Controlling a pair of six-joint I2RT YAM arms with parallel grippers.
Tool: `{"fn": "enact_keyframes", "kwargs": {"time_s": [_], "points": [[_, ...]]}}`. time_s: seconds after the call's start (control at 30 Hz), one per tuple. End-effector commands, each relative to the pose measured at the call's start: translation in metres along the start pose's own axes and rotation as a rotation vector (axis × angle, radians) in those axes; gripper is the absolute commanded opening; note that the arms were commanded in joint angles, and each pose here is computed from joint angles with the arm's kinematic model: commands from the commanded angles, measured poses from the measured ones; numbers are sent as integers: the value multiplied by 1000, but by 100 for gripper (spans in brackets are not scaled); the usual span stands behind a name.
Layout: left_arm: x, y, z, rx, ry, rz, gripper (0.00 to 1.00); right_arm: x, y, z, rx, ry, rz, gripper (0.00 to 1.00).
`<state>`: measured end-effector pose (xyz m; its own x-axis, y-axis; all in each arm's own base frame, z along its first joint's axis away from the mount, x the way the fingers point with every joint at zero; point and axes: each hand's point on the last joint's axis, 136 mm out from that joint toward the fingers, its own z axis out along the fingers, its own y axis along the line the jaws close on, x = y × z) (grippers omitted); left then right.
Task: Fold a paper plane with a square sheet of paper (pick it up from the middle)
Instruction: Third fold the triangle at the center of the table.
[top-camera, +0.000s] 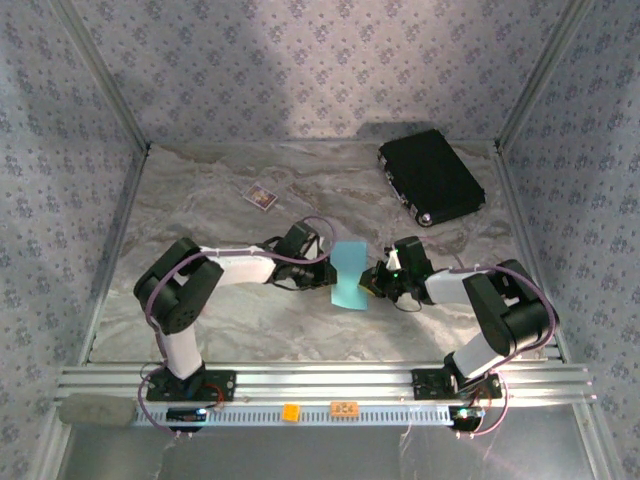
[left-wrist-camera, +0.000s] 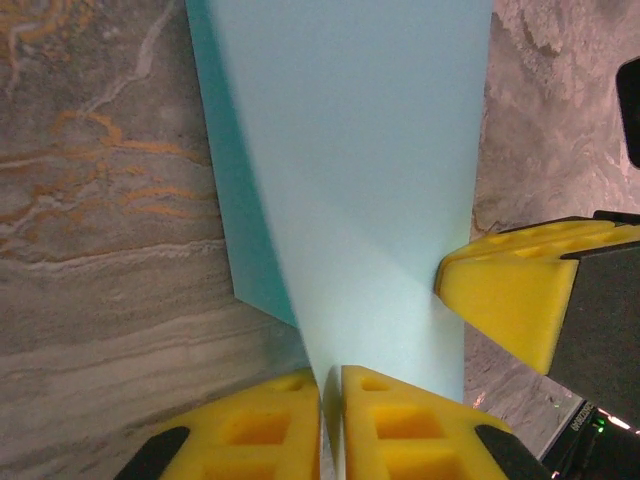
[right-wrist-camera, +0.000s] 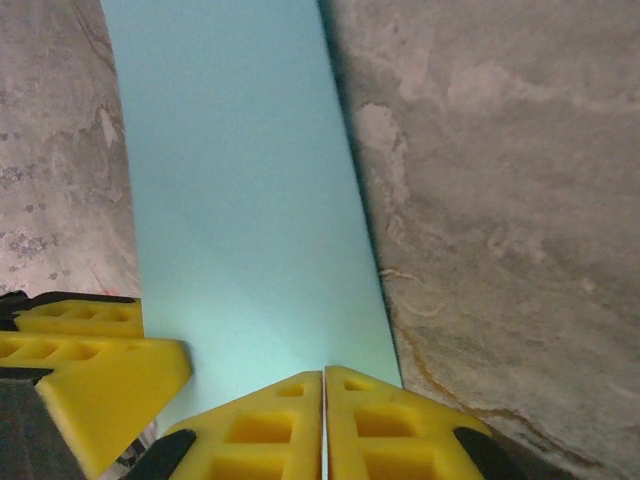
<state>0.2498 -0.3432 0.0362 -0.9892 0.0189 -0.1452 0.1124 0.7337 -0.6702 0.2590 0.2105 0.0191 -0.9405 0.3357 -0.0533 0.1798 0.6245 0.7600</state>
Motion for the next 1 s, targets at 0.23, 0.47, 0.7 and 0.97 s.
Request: {"fn": "enact_keyframes", "kwargs": {"time_s": [0.23, 0.47, 0.7, 0.97], "points": [[-7, 1, -24, 28, -54, -38, 3, 1, 9, -17, 50, -87, -126, 28], [-4, 4, -32, 64, -45, -92, 3, 2, 33, -40, 140, -172, -387, 43], [-1, 1, -36, 89, -6, -157, 3, 20, 64, -40, 197, -268, -815, 68], [-2, 0, -40, 95, -2, -185, 3, 66, 82, -18, 186, -244, -1312, 62]]}}
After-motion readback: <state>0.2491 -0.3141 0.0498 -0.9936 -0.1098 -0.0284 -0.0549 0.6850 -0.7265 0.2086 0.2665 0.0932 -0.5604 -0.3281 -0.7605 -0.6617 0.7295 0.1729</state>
